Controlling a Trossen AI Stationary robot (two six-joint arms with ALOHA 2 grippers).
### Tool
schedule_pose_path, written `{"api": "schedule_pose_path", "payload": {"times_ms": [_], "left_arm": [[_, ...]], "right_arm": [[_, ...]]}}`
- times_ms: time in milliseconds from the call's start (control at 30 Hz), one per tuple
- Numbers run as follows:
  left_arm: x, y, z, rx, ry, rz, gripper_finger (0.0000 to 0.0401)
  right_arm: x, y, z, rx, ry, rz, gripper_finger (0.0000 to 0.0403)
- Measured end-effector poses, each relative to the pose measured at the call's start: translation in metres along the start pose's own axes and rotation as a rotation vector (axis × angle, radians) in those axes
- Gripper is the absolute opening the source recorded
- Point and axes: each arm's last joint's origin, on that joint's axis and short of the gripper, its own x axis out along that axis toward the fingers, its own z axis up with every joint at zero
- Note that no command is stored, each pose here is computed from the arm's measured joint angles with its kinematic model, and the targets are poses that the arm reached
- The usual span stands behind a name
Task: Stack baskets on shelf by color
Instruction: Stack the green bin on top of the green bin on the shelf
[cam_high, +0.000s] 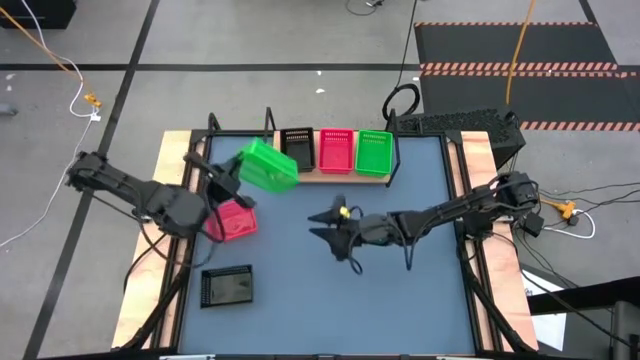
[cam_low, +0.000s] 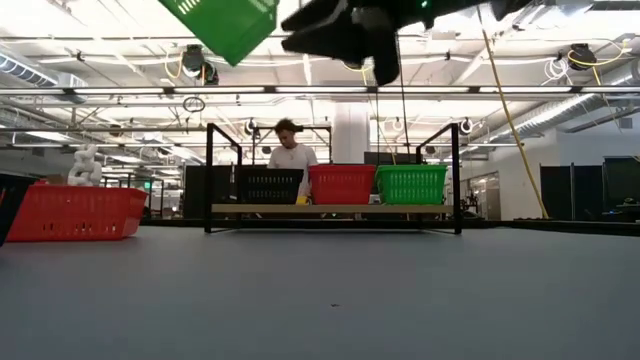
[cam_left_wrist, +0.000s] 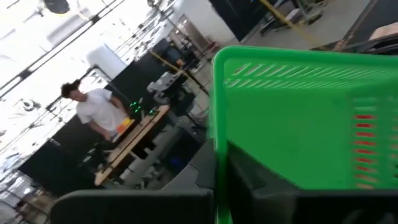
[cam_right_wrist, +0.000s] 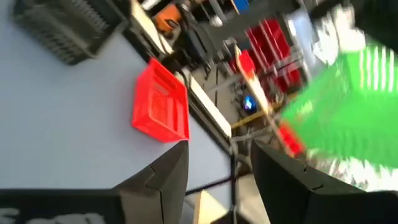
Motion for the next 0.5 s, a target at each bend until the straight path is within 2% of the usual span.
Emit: {"api": "schedule_pose_path", "payload": {"times_ms": [200, 367, 500], "left_arm": [[0.003, -0.050, 0.003, 0.012, 0.004, -0.021, 0.0006], [0.016, -0.077, 0.011, -0.020, 0.007, -0.001, 0.0015], [0.028, -0.087, 0.017, -0.054, -0.018, -0.028, 0.0006]], "right_arm": [[-0.013, 0.017, 0.023, -0.296, -0.045, -0.002, 0.0169], [-0.014, 0.012, 0.021, -0.422, 0.141, -0.128, 0.0169], [-0.010, 0.007, 0.008, -0.534, 0.307, -0.142, 0.0169]]}}
